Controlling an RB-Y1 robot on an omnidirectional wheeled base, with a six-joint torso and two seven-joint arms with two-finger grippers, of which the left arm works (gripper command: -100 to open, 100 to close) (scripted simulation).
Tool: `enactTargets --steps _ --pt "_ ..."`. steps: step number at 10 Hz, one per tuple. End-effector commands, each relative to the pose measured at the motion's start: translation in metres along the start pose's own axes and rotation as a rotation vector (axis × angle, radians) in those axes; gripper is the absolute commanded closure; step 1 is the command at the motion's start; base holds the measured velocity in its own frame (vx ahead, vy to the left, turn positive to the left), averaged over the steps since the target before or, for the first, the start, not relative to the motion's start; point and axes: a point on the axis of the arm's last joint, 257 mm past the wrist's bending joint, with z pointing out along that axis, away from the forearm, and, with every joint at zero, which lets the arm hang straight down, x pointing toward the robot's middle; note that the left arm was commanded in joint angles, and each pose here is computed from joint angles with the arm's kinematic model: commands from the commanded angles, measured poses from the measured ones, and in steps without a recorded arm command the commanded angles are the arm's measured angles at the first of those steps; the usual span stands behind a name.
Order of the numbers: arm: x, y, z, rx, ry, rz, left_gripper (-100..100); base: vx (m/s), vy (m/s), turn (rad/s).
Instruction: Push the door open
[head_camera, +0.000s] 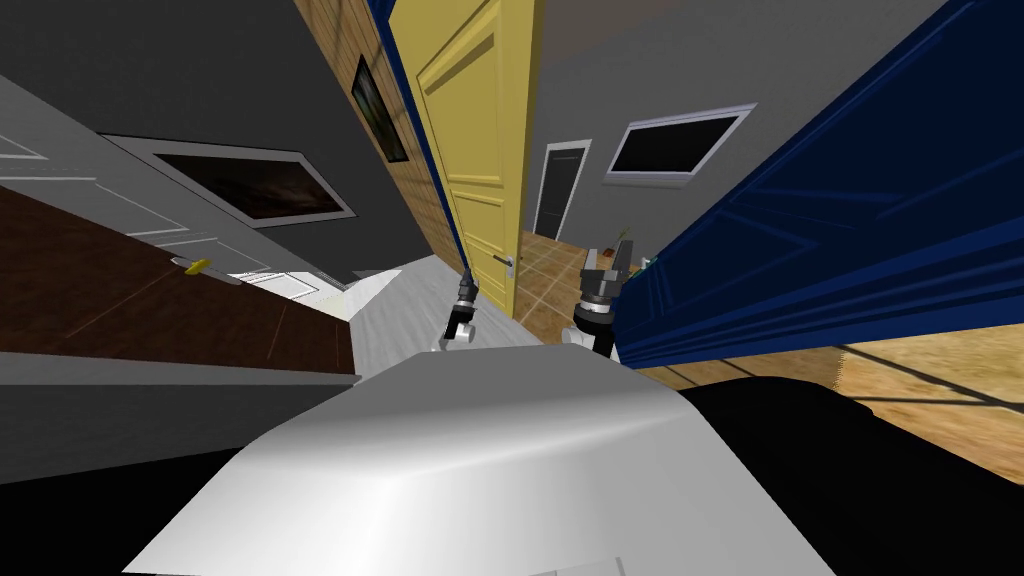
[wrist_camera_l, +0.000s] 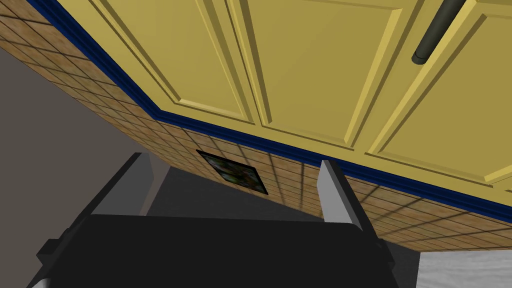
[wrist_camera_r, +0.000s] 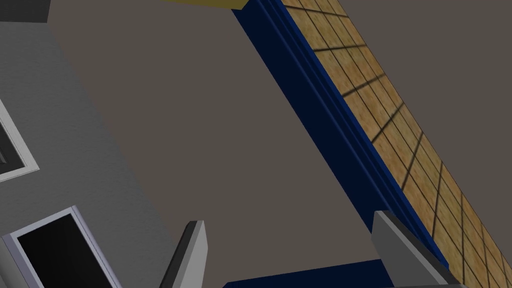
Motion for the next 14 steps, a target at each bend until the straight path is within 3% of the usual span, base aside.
enactTargets --steps 1,2,5,8,14 --pt "0.007 0.013 0.0033 -0.021 0.014 -0.007 -100 0.042 0.058 -0.083" --pt "0.007 0.013 0.0033 -0.021 0.014 -0.007 -100 0.036 0.045 -0.046" --pt "0.023 0.035 0.0147 -0.056 0.049 -0.022 -100 0.044 0.088 -0.134" --pt "0.027 0.049 0.0157 -0.083 0.06 -0.026 -100 0.044 0.074 -0.056" --pt "0.052 0.085 0.0298 -0.152 0.114 -0.039 -100 0.04 0.088 -0.11"
